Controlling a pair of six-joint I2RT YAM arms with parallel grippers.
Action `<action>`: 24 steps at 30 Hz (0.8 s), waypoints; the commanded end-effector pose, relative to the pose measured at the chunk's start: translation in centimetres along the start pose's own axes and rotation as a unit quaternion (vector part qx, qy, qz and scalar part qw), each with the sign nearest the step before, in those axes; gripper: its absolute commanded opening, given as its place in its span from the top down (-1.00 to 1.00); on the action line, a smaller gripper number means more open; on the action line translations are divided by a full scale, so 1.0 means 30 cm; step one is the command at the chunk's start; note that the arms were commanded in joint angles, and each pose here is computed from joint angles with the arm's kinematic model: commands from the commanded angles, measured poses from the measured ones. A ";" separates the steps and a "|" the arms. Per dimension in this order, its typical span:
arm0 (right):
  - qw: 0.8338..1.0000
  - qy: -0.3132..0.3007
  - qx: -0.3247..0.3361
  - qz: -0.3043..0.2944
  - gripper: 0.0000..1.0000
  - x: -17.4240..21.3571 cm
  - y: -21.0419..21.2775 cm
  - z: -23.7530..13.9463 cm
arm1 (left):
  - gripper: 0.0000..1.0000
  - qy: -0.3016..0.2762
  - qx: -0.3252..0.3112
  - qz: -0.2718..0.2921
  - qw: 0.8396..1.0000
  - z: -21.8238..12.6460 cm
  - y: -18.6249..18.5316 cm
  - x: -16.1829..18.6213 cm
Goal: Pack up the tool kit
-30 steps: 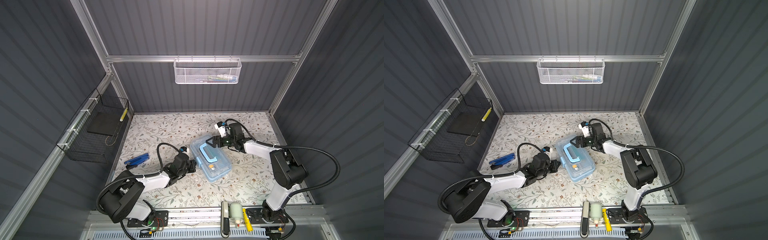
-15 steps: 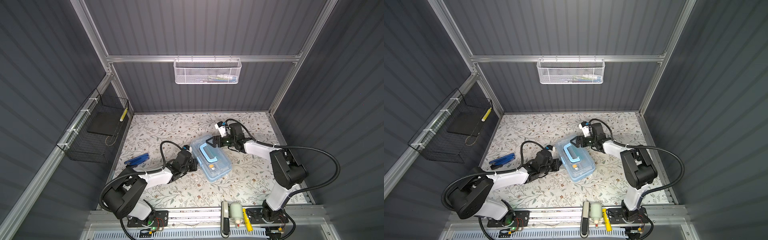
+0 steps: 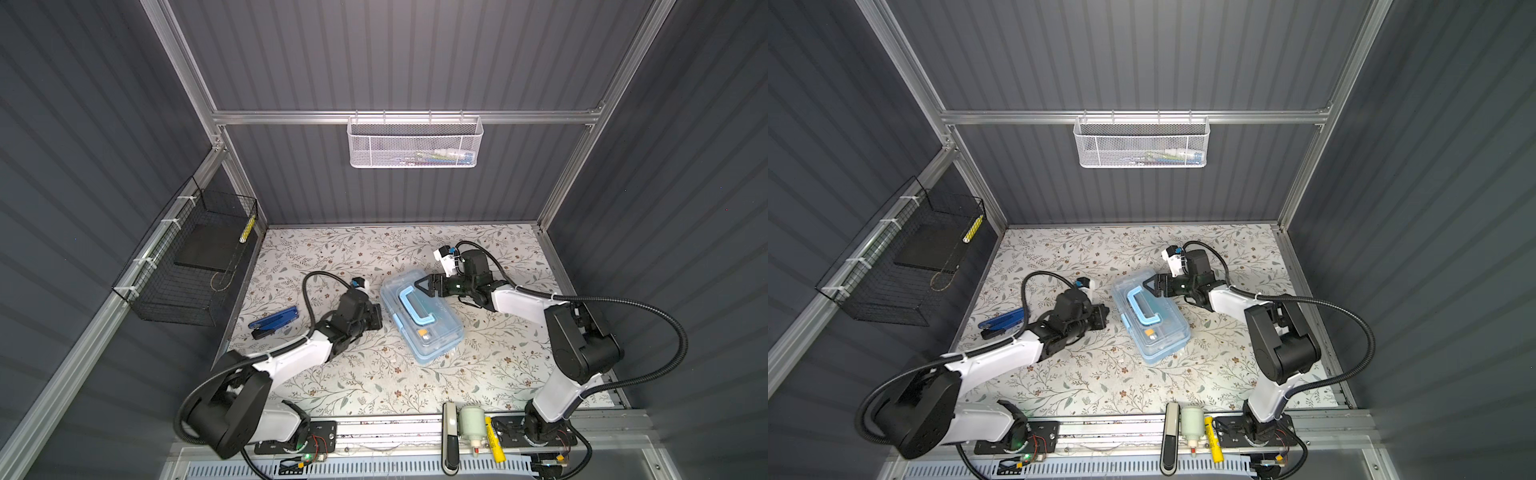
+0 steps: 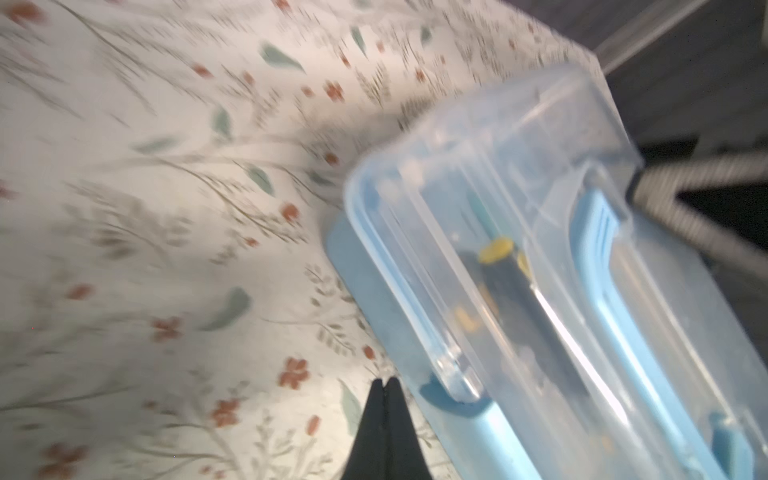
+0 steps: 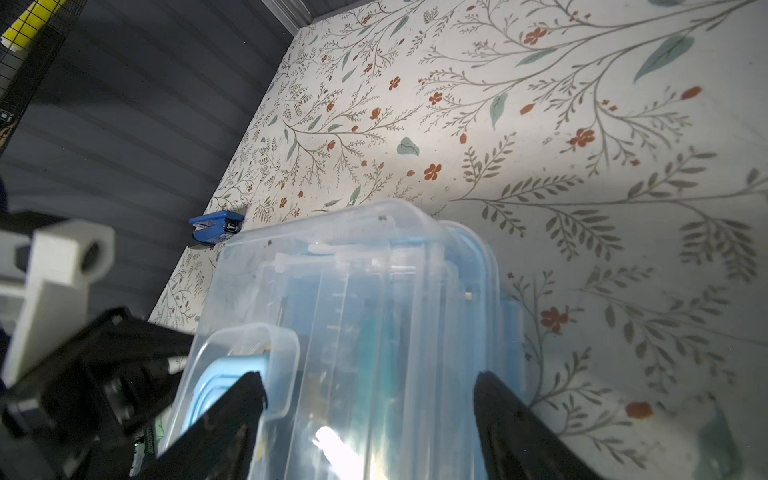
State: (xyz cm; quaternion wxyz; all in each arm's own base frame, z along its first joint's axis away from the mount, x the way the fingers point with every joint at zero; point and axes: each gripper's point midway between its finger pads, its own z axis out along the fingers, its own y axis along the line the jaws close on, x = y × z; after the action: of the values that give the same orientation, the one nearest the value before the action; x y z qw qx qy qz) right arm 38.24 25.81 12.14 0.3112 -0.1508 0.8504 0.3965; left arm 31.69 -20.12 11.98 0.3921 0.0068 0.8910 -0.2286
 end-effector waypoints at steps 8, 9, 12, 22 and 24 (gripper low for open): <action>0.955 -0.151 0.257 -0.004 -0.74 -0.192 -0.222 -0.611 | 0.32 -0.279 -0.295 0.190 0.894 -0.488 0.220 -0.474; 0.940 -0.180 0.290 0.000 -0.78 -0.204 -0.248 -0.692 | 0.07 -0.293 -0.330 0.189 0.878 -0.497 0.268 -0.476; 0.885 -0.250 0.394 0.009 -0.94 -0.200 -0.322 -0.892 | -0.99 -0.307 -0.377 0.148 0.861 -0.460 0.440 -0.448; 0.799 -0.377 0.469 -0.017 -0.99 -0.044 -0.460 -1.005 | -0.99 -0.182 -0.341 0.087 0.918 -0.163 0.769 -0.329; 0.808 -0.374 0.454 -0.036 -0.99 -0.036 -0.466 -0.968 | -1.00 -0.168 -0.323 0.087 0.927 -0.115 0.772 -0.317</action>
State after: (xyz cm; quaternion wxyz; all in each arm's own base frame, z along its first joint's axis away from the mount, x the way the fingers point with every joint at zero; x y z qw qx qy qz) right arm 32.77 -5.55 14.66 0.5704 0.1690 0.8037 -0.0157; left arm 37.66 5.23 9.50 0.4919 -0.0934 0.8496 0.1660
